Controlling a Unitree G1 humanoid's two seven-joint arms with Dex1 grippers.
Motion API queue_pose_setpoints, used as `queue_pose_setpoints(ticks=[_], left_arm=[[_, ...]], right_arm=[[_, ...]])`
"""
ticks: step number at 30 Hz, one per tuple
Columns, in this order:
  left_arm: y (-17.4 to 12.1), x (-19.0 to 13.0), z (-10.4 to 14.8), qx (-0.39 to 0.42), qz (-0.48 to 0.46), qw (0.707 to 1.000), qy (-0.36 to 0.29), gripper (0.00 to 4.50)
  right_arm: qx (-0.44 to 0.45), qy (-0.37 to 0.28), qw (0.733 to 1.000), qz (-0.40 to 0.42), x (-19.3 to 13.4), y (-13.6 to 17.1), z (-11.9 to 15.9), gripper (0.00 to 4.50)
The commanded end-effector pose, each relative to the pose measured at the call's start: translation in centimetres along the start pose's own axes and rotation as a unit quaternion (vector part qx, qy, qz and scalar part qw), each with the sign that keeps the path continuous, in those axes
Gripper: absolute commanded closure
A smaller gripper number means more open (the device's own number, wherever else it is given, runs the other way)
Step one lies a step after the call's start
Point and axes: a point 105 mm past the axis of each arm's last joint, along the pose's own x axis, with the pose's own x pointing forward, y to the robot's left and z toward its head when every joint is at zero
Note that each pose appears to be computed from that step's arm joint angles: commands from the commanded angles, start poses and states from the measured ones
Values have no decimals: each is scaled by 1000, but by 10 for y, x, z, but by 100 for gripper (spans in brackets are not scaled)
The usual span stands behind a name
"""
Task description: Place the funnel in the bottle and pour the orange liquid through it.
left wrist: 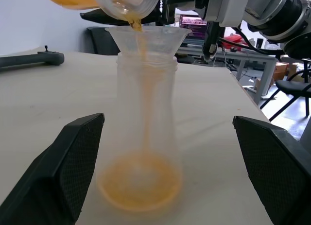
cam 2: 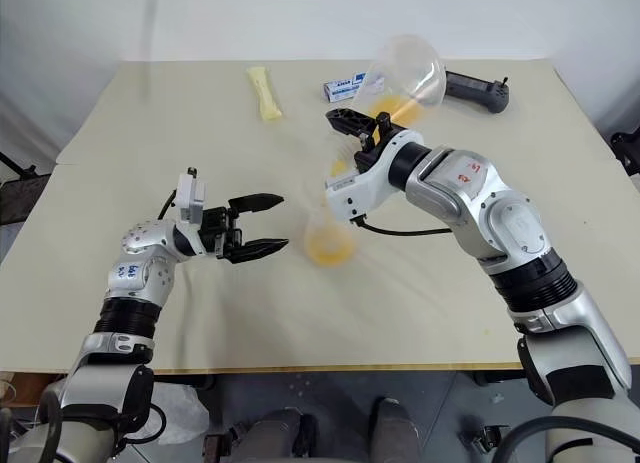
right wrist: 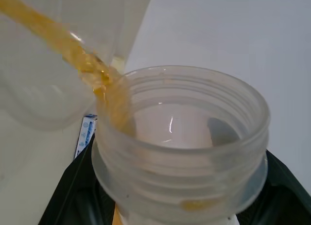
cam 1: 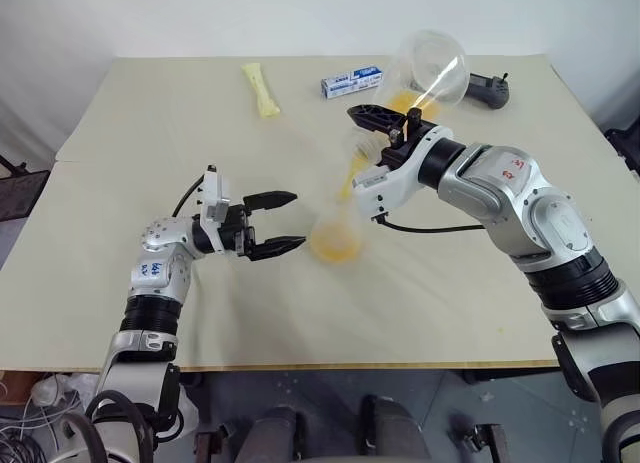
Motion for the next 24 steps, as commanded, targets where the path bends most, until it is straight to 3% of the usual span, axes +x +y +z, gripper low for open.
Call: queue_pose_setpoints(ticks=[1,24], left_arm=[[4,-1,11,20,3,1000,-15,0],[4,2,8,21,4,1000,-19,0]], right_arm=[[-24,10,999,-32,-6,-24,-8,201],[-51,-3,998,-21,-4,-24,-9,201]])
